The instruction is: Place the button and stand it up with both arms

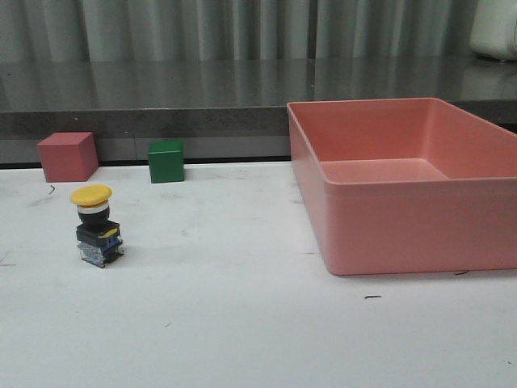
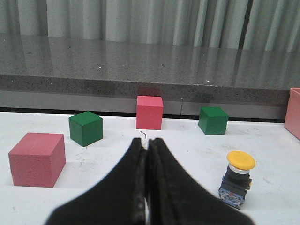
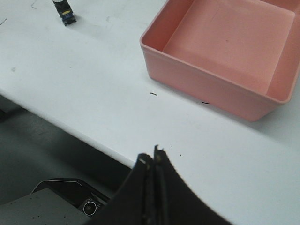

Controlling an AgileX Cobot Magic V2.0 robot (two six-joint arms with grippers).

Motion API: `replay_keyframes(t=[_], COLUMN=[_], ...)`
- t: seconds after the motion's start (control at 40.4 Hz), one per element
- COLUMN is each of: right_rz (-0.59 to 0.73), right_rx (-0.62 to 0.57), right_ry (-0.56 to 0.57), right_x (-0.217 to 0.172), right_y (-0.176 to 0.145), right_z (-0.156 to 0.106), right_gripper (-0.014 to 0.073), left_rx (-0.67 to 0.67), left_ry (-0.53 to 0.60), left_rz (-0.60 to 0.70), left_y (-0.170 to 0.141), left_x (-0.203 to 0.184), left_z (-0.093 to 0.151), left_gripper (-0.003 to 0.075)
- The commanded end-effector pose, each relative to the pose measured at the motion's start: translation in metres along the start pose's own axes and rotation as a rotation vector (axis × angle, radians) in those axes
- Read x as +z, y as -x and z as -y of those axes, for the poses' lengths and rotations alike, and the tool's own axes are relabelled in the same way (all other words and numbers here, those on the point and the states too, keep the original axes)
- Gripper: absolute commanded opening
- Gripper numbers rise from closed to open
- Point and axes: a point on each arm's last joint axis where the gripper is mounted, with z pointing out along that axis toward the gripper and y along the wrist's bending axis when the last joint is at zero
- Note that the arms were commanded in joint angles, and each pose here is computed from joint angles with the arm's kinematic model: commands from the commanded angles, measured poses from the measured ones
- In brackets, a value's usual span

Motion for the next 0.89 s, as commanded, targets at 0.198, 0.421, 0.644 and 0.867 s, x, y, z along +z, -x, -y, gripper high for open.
replay_keyframes(t=[0.198,0.421,0.644,0.867], right_rz=[0.073,0.073,0.073,0.12], right_rx=[-0.003,-0.003,-0.003,-0.021], right_ry=[-0.004,-0.004,-0.004,-0.076], right_x=[-0.0044,-0.0044,-0.0044,-0.0037], right_y=[0.01,0.01,0.01,0.0075], right_z=[-0.0002,-0.0002,-0.0002,0.0057], right_gripper=[-0.0069,-0.0069,-0.0069,-0.0069], left_rx=[-0.007,-0.007,-0.007,-0.007], left_ry=[-0.015,-0.015,-0.015,-0.015], left_rz=[0.102,0.102,0.102,0.102], left_y=[0.0063,0.0063,0.0063,0.0063], left_x=[-0.002,-0.002,-0.002,-0.002], left_z=[0.0009,0.0009,0.0009,0.0009], left_gripper=[-0.002,-0.002,-0.002,-0.002])
